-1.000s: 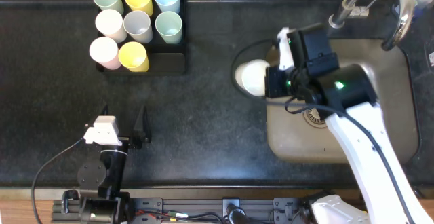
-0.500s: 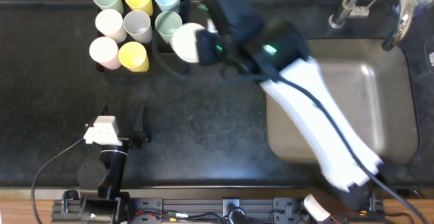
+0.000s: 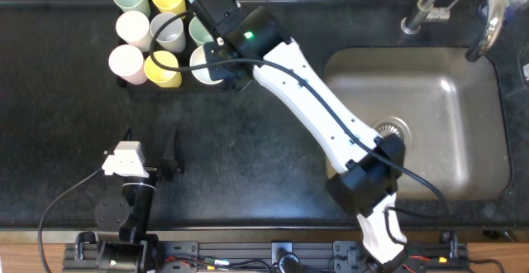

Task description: Store Cups

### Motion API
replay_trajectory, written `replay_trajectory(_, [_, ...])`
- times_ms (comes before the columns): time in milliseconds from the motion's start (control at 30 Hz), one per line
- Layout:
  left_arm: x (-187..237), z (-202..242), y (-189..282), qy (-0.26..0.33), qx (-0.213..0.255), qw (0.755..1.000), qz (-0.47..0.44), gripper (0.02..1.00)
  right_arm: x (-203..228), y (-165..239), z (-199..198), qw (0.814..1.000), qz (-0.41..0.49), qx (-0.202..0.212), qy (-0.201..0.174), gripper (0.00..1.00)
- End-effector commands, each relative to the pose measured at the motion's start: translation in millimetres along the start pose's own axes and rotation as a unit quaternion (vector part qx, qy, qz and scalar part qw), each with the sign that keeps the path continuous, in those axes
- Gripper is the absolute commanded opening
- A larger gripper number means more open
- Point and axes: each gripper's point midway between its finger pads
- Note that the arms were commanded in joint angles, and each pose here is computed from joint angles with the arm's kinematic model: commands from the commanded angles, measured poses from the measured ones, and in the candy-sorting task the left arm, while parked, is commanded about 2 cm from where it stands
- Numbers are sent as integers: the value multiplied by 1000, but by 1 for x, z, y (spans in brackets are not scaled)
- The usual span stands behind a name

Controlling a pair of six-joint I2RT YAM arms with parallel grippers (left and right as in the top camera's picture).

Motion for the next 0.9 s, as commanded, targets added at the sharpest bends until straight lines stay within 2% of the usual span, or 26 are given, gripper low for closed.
replay_trajectory(33, [1, -4, 0, -6, 11, 1000, 3, 1000, -11, -13, 2, 1000, -12, 7, -9, 45])
replay_trajectory(267, [1, -4, 0, -6, 11, 1000, 3, 1000, -17, -45, 2, 1000, -11, 9, -12, 45])
replay_trajectory(467, [1, -4, 0, -6, 11, 1000, 3, 1000, -11, -77, -7, 999, 8, 35, -23, 42])
replay_trajectory(900, [1, -4, 0, -6, 11, 1000, 3, 1000, -18, -83, -5, 999, -6, 35, -17, 42])
Point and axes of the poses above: each gripper's point midway between its finger pads, its own y axis back along the fingers, its own z axis along the line the jaws close on, x = y × z, and after that the axes turned 14 degrees about y, right-handed
